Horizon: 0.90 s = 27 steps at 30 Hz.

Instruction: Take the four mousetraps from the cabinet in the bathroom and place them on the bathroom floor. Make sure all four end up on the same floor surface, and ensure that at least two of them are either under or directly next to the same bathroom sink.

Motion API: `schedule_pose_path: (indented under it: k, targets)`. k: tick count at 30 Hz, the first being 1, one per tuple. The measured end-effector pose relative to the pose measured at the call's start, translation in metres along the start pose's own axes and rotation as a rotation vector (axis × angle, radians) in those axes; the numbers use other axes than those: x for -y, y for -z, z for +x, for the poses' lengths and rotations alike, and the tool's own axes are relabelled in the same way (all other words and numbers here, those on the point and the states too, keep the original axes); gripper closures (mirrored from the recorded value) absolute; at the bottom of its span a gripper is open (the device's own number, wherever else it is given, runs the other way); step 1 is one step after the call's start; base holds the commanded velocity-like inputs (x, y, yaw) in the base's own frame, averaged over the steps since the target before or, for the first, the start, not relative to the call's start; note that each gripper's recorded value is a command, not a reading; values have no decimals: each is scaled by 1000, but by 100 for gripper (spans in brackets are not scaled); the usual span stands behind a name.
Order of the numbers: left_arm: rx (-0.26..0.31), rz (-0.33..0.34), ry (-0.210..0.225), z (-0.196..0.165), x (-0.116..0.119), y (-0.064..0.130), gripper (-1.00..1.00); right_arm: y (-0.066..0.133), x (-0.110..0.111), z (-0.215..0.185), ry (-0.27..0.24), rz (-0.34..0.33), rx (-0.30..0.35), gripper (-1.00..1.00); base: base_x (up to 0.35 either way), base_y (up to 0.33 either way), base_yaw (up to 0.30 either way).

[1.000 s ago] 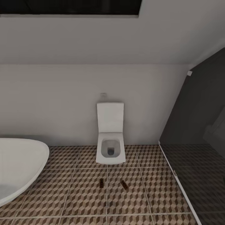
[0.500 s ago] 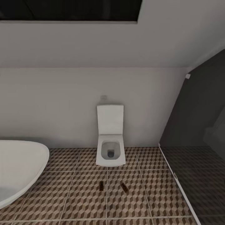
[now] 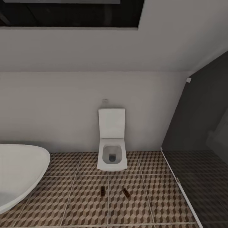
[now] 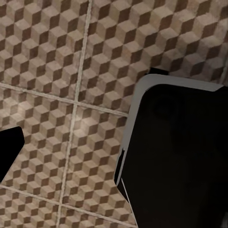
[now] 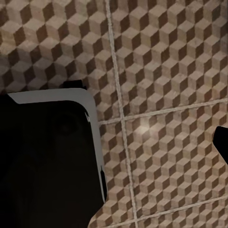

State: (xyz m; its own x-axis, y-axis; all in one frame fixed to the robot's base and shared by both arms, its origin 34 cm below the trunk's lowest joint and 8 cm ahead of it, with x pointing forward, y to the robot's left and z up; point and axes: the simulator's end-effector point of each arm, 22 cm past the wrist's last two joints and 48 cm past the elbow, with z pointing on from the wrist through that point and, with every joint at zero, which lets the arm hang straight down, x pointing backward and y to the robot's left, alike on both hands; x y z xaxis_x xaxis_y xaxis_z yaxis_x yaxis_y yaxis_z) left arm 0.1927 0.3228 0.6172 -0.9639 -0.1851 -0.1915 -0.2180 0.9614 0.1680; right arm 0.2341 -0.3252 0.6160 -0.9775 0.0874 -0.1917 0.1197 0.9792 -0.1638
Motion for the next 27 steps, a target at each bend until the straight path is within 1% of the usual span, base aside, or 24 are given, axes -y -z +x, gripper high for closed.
schedule_pose_path:
  k: [6, 16, 27]
  targets:
    - [11, 10, 2, -4, 4, 1, -100, 1, -1, -4, -3, -2, 9, -100, 0, 0, 0]
    - [34, -1, 2, -14, -7, 0, -100, 1, 0, -11, -4, -2, 26, -100, 0, 0, 0]
    - [53, -1, 5, -21, -8, 0, -100, 3, 0, -18, -8, -2, 43, -100, 0, 0, 0]
